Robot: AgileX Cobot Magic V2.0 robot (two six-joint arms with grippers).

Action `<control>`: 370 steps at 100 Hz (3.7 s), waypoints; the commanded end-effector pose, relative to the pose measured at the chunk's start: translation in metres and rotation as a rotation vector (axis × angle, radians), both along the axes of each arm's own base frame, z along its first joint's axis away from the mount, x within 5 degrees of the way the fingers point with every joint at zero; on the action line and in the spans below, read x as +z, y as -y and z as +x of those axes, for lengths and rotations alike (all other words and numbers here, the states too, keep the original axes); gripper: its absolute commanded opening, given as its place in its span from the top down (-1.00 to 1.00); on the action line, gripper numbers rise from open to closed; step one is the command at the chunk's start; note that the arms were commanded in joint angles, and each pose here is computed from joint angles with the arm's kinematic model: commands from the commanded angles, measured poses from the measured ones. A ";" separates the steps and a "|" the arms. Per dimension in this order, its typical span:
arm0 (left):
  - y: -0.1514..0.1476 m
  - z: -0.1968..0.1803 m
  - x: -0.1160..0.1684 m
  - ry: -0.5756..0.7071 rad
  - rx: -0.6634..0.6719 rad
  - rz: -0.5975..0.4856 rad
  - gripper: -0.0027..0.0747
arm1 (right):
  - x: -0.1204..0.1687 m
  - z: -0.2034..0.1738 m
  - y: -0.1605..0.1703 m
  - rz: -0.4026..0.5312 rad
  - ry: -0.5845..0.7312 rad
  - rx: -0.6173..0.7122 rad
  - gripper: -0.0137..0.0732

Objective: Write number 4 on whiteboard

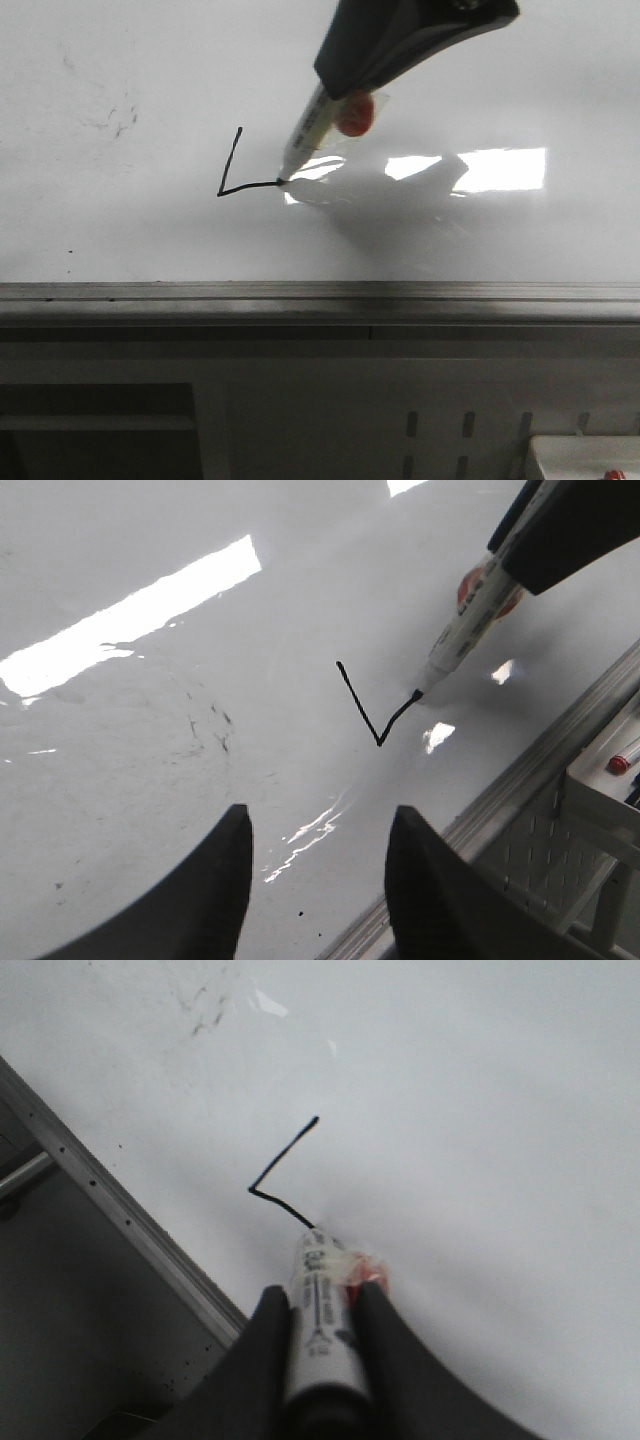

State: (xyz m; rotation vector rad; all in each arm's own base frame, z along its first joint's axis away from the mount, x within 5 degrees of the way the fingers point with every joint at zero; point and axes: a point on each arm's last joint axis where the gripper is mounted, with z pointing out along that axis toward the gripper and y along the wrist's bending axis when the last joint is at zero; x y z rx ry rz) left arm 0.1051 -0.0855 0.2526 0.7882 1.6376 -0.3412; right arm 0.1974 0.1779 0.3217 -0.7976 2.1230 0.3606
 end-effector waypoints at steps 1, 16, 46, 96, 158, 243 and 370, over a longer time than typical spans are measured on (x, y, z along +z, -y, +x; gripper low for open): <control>0.003 0.001 0.017 0.063 -0.009 -0.085 0.18 | 0.017 -0.002 0.008 0.025 0.072 -0.005 0.83; 0.003 0.001 0.017 0.063 -0.009 -0.085 0.18 | 0.021 -0.002 0.006 0.047 0.095 0.002 0.83; 0.003 0.001 0.017 0.065 -0.010 -0.084 0.18 | 0.059 -0.006 -0.008 0.107 0.192 0.058 0.83; 0.003 0.001 0.017 0.065 -0.010 -0.084 0.18 | 0.024 0.007 -0.017 -0.023 0.094 0.054 0.83; 0.025 -0.006 0.012 0.169 -0.215 0.047 0.18 | 0.040 -0.039 -0.043 0.055 0.116 0.236 0.83; 0.049 -0.001 0.008 0.191 -0.312 -0.035 0.98 | 0.051 -0.066 -0.058 0.062 0.086 0.338 0.83; 0.050 0.048 -0.033 -0.538 0.274 -0.430 0.98 | 0.070 -0.062 -0.031 0.111 0.122 0.257 -0.68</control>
